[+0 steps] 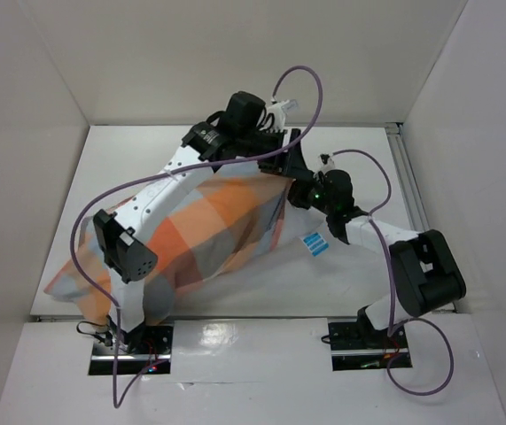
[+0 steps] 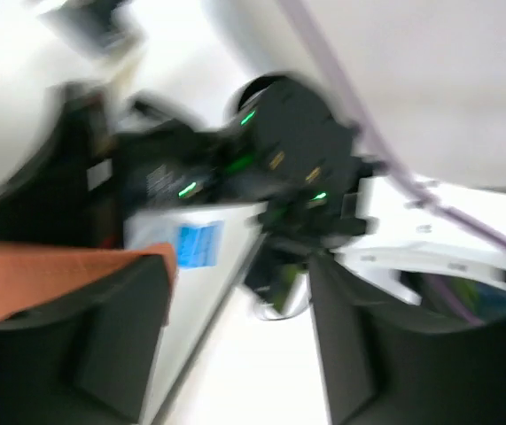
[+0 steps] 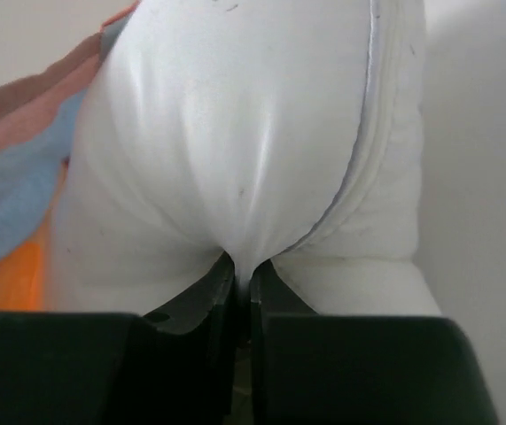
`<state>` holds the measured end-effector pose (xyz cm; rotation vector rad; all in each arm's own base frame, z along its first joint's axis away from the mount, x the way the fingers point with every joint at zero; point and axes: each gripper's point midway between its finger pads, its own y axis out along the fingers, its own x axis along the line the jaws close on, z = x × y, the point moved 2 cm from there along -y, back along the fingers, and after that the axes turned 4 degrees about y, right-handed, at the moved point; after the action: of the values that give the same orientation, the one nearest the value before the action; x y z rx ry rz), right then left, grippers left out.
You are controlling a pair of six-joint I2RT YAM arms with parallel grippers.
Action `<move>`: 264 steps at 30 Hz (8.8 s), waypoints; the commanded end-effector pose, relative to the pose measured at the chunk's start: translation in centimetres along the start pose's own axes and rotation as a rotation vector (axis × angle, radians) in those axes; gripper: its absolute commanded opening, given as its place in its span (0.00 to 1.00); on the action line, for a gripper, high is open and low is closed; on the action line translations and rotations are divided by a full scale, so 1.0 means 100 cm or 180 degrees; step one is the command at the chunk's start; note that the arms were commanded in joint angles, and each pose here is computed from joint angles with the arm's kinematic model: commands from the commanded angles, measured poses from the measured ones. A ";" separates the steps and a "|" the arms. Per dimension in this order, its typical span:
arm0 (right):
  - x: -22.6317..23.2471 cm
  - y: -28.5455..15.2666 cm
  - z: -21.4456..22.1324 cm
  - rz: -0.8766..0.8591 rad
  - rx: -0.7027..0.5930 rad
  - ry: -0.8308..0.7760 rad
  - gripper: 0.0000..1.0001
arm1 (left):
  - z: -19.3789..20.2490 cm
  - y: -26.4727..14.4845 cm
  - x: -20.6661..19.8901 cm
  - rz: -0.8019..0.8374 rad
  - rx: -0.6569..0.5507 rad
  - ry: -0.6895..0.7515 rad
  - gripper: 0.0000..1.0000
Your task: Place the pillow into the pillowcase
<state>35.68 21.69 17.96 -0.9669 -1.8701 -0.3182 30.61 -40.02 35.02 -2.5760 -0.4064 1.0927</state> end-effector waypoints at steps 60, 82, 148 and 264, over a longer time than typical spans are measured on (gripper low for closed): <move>0.010 -0.051 -0.013 0.0549 0.0230 -0.0343 0.00 | 0.221 -0.059 0.085 -0.2097 -0.0483 -0.0008 0.64; 0.029 -0.053 -0.035 0.0456 0.0159 -0.0394 0.00 | 0.230 0.003 0.167 -0.2302 -0.1018 -0.0473 0.74; -0.009 -0.113 -0.087 0.1853 -0.0245 -0.0745 0.97 | -0.104 -0.077 0.102 -0.0990 -0.1221 0.0121 0.70; 0.044 -0.041 0.068 -0.0119 0.0557 -0.0546 0.00 | -0.022 -0.105 0.106 -0.2383 -0.1268 0.0443 0.28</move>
<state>22.44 23.58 12.64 -0.8057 -1.8494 0.1667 37.71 -24.01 27.74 -2.1576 -1.5719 0.6556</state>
